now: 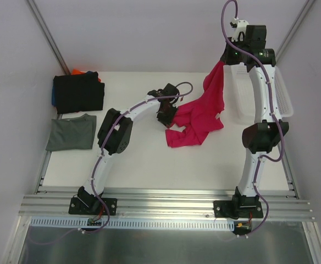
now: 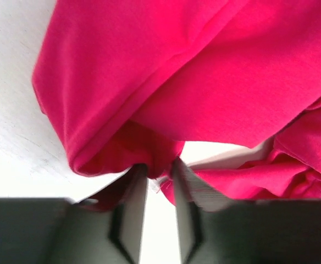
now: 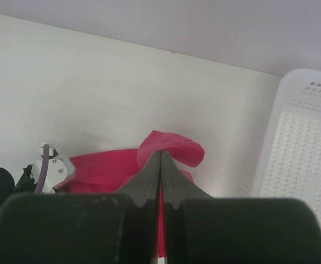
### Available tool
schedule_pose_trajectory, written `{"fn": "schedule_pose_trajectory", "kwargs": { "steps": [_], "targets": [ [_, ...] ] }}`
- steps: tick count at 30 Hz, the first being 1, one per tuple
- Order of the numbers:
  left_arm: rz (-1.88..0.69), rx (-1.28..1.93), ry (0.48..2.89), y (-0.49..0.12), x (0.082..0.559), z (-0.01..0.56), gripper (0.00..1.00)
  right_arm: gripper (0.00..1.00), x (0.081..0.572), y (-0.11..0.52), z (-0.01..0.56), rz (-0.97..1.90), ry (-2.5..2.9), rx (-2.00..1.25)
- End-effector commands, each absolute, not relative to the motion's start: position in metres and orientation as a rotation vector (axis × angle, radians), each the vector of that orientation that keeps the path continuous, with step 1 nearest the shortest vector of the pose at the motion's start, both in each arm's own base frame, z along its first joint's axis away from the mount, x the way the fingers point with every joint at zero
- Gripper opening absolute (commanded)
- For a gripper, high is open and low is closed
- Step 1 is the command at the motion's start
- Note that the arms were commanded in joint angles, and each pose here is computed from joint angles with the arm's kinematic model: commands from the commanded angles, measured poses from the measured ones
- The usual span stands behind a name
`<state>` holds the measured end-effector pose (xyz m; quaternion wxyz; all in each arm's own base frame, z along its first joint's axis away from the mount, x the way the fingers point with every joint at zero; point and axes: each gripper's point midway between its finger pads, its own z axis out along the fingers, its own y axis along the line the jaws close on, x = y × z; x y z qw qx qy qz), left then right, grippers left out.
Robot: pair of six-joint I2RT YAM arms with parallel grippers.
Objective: Fold and stack the t-shirts
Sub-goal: Flatten the tshirt out
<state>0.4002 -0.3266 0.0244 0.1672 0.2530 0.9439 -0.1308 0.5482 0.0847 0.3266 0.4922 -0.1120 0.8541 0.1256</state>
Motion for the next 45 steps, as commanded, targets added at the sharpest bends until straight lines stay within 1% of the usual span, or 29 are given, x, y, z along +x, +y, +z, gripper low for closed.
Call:
{"fn": "schedule_pose_trajectory", "kwargs": {
  "steps": [1,2,5,6,10,11,13,14,17,19,20,22,23,24,26,29,31,33,34,35,37,38,40,41,43,44,45],
  "targets": [
    [-0.369,0.692,2.657,-0.327,0.41,0.034,0.22,0.01,0.542,0.081,0.356,0.303,2.006,-0.256],
    [-0.355,0.682,2.651,-0.326,0.412,0.036,0.09,0.0,0.541,0.081,0.356,0.303,2.006,-0.256],
    [-0.332,0.667,2.64,-0.323,0.415,0.042,0.03,0.01,0.541,0.081,0.356,0.302,2.007,-0.258],
    [-0.33,0.665,2.636,-0.322,0.415,0.044,0.0,0.01,0.541,0.081,0.357,0.302,2.002,-0.258],
    [-0.352,0.631,2.621,-0.311,0.416,0.066,0.0,0.01,0.541,0.08,0.361,0.295,1.994,-0.257],
    [-0.364,0.622,2.605,-0.308,0.416,0.079,0.0,0.01,0.541,0.078,0.361,0.289,1.993,-0.257],
    [-0.384,0.597,2.62,-0.292,0.417,0.087,0.0,0.01,0.541,0.079,0.364,0.281,1.987,-0.261],
    [-0.384,0.589,2.604,-0.283,0.418,0.099,0.0,0.01,0.54,0.076,0.364,0.273,1.986,-0.262],
    [-0.374,0.574,2.621,-0.245,0.421,0.108,0.0,0.01,0.543,0.065,0.368,0.232,1.977,-0.246],
    [-0.339,0.563,2.626,-0.224,0.427,0.111,0.0,0.0,0.545,0.057,0.377,0.207,1.953,-0.229],
    [-0.305,0.61,2.656,-0.203,0.429,0.108,0.0,0.0,0.545,0.053,0.38,0.195,1.945,-0.221],
    [-0.253,0.641,2.621,-0.187,0.448,0.129,0.0,0.01,0.544,0.046,0.387,0.154,1.933,-0.212],
    [-0.22,0.714,2.628,-0.176,0.458,0.122,0.0,0.01,0.543,0.044,0.39,0.141,1.925,-0.21],
    [-0.194,0.749,2.586,-0.173,0.466,0.151,0.0,0.0,0.538,0.042,0.399,0.125,1.909,-0.2],
    [-0.086,0.838,2.52,-0.16,0.483,0.166,0.0,0.0,0.534,0.039,0.414,0.107,1.875,-0.187],
    [0.023,0.877,2.352,-0.15,0.501,0.214,0.0,0.01,0.517,0.033,0.446,0.079,1.809,-0.164],
    [0.08,0.868,2.283,-0.143,0.508,0.234,0.0,0.0,0.5,0.032,0.468,0.07,1.766,-0.152],
    [0.113,0.874,2.201,-0.14,0.506,0.266,0.0,0.01,0.488,0.031,0.477,0.066,1.75,-0.136],
    [0.118,0.869,2.161,-0.14,0.507,0.279,0.0,0.0,0.472,0.03,0.497,0.064,1.707,-0.129],
    [0.135,0.861,2.1,-0.137,0.502,0.305,0.0,0.01,0.466,0.029,0.505,0.059,1.689,-0.118],
    [0.153,0.851,2.012,-0.135,0.5,0.335,0.0,0.01,0.45,0.026,0.525,0.047,1.639,-0.106],
    [0.182,0.86,1.936,-0.131,0.492,0.363,0.0,0.01,0.432,0.023,0.544,0.033,1.59,-0.104],
    [0.233,0.874,1.86,-0.124,0.486,0.387,0.0,0.01,0.419,0.016,0.555,-0.003,1.563,-0.089],
    [0.28,0.885,1.764,-0.119,0.48,0.416,0.0,0.01,0.4,0.013,0.569,-0.017,1.526,-0.089],
    [0.324,0.9,1.664,-0.115,0.472,0.444,0.0,0.0,0.389,0.013,0.563,-0.014,1.546,-0.087],
    [0.365,0.897,1.568,-0.111,0.461,0.474,0.0,0.01,0.373,0.013,0.569,-0.005,1.531,-0.087],
    [0.374,0.901,1.519,-0.11,0.455,0.487,0.0,0.01,0.37,0.017,0.554,0.025,1.573,-0.086]
  ]
}}
